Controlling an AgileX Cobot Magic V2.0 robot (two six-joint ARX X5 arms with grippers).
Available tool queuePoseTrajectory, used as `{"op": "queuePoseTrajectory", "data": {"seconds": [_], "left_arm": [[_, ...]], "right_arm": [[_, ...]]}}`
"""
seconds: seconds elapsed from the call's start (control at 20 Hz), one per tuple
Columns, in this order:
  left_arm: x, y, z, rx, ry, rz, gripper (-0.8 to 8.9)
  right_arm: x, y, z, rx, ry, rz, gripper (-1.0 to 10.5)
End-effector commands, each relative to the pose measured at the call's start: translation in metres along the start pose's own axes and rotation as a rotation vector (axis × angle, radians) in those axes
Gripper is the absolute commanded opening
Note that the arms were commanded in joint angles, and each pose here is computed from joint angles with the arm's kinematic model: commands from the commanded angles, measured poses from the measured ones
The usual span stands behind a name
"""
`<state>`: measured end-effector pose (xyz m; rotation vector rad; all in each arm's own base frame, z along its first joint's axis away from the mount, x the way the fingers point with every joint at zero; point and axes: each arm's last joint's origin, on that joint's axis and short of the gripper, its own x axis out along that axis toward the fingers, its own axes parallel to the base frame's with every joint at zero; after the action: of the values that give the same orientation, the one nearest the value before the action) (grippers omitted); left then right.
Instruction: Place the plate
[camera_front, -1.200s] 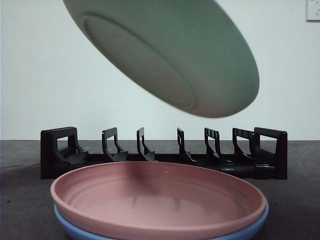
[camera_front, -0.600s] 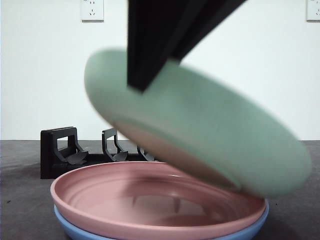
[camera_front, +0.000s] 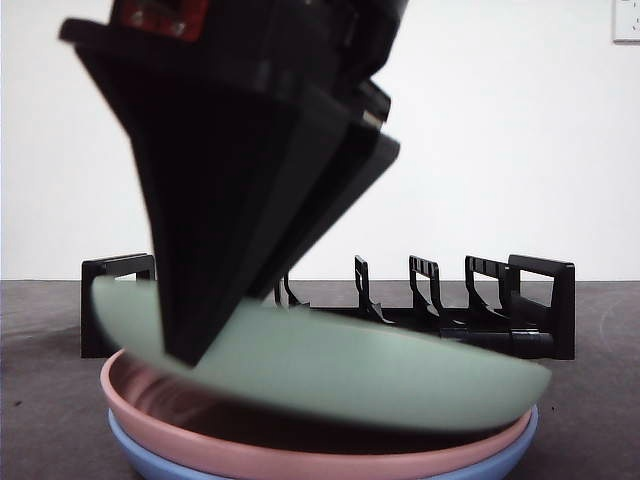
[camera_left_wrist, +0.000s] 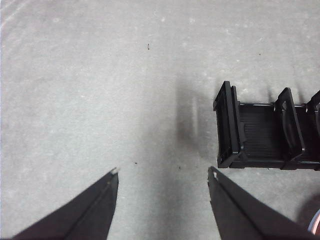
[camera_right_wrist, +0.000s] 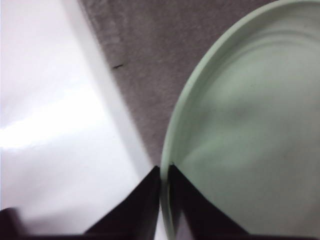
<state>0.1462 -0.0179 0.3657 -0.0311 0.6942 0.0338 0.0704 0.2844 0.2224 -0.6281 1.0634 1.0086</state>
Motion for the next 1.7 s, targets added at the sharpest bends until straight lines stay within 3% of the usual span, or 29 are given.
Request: {"op": "queuePoseTrajectory", "data": {"seconds": [0.05,0.15,0.3,0.35,0.45,0.55,0.95,1.15,1.3,1.35,1.4,1.7], "left_arm": [[-0.003,0.000,0.005,-0.011,-0.019,0.002,2.85],[-0.003,0.000,0.004,-0.010,-0.012,0.003,2.85],[-0.003,0.000,0.003,-0.008,0.002,0.004,2.85],[-0.003,0.000,0.003,-0.008,0.004,0.003,2.85],[-0.003,-0.001,0.003,-0.008,0.010,-0.030,2.85],[-0.003,-0.002,0.003,-0.008,0.015,-0.074,2.85],[-0.003,-0.003,0.005,-0.026,-0.012,-0.099,2.85],[-0.003,-0.003,0.005,-0.068,-0.012,-0.099,2.85],[-0.003,-0.003,0.005,-0.068,-0.005,-0.098,2.80],[-0.003,-0.003,0.005,-0.068,-0.005,-0.098,2.39],[-0.003,-0.003,0.004,-0.067,0.003,-0.097,-0.28],[-0.004,-0.003,0.003,-0.067,0.006,-0.096,0.07]], "right_arm": [[0.004,0.005,0.005,-0.001,0.002,0.029,1.7],[0.003,0.006,0.007,0.016,-0.011,0.054,1.8],[-0.022,0.008,0.021,0.070,-0.087,0.168,2.3],[-0.037,0.007,0.027,0.072,-0.146,0.158,2.4],[-0.067,-0.006,0.034,0.098,-0.275,0.057,2.4],[-0.090,-0.032,0.031,0.163,-0.347,-0.060,2.4],[-0.150,-0.176,-0.027,0.458,-0.337,-0.429,2.4],[-0.167,-0.225,-0.052,0.578,-0.418,-0.464,2.4],[-0.173,-0.237,-0.062,0.625,-0.443,-0.460,2.3],[-0.174,-0.240,-0.064,0.635,-0.452,-0.470,0.7],[-0.176,-0.242,-0.063,0.634,-0.472,-0.482,0.3],[-0.179,-0.242,-0.060,0.618,-0.515,-0.488,0.2]]}}
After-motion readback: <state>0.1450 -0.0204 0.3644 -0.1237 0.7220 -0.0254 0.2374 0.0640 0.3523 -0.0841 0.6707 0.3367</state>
